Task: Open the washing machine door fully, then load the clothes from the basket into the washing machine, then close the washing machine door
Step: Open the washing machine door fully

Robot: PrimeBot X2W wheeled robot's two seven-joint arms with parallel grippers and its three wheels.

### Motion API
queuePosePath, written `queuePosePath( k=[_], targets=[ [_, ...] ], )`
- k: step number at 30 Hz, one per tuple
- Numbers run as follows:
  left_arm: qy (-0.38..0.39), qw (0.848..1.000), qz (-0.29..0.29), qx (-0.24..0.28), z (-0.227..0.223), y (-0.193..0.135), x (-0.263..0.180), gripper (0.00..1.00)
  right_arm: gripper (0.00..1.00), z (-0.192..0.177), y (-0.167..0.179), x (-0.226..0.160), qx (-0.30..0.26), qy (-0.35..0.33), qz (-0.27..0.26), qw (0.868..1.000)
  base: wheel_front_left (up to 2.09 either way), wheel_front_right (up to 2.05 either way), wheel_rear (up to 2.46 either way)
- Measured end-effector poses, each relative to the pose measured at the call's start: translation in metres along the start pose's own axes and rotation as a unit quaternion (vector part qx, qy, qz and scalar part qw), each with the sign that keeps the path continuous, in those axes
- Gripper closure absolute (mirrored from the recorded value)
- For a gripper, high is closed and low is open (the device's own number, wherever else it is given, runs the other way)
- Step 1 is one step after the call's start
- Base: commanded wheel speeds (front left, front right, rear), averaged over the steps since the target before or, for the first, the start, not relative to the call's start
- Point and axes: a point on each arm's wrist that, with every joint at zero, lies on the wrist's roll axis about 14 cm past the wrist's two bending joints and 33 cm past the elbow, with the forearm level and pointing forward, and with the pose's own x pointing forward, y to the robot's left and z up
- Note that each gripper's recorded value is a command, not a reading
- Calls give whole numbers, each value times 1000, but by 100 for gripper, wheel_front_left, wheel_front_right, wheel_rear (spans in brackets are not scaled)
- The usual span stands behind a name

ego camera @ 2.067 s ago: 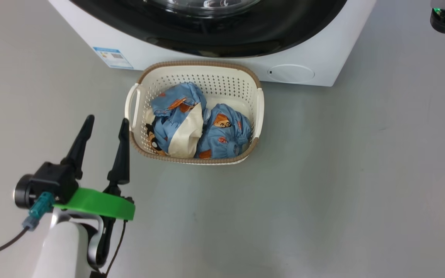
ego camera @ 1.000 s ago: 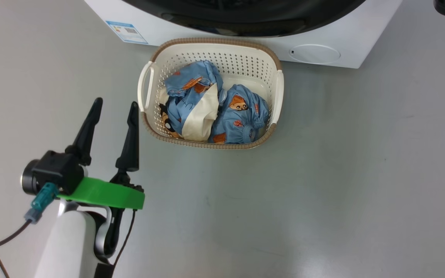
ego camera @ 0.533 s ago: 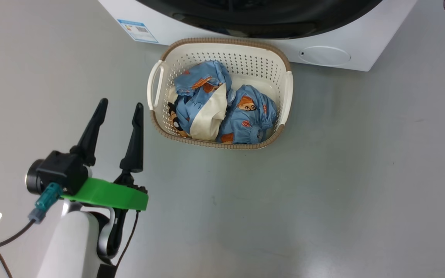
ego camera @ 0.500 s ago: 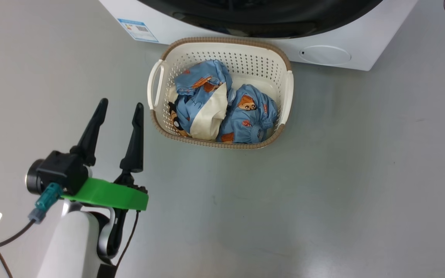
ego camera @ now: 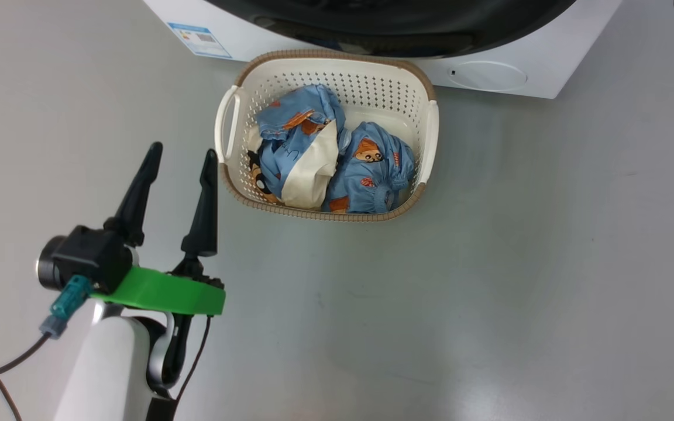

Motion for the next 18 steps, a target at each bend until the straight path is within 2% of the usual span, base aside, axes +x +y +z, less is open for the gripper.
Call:
queuePosePath(
  k=[9, 13, 18],
  targets=[
    [-19, 1000, -7, -2, 11, -5, 5, 0, 100, -14, 12, -10, -13, 56, 6, 998, 0, 0, 0],
    [-29, 1000, -10, -1, 19, -7, 6, 0, 100, -24, 27, -16, -16, 85, 28, 996, 0, 0, 0],
    [-43, 999, -16, 2, 30, -10, 5, 0, 100, -41, 16, -26, -24, 114, 20, 993, 0, 0, 0]
  ],
)
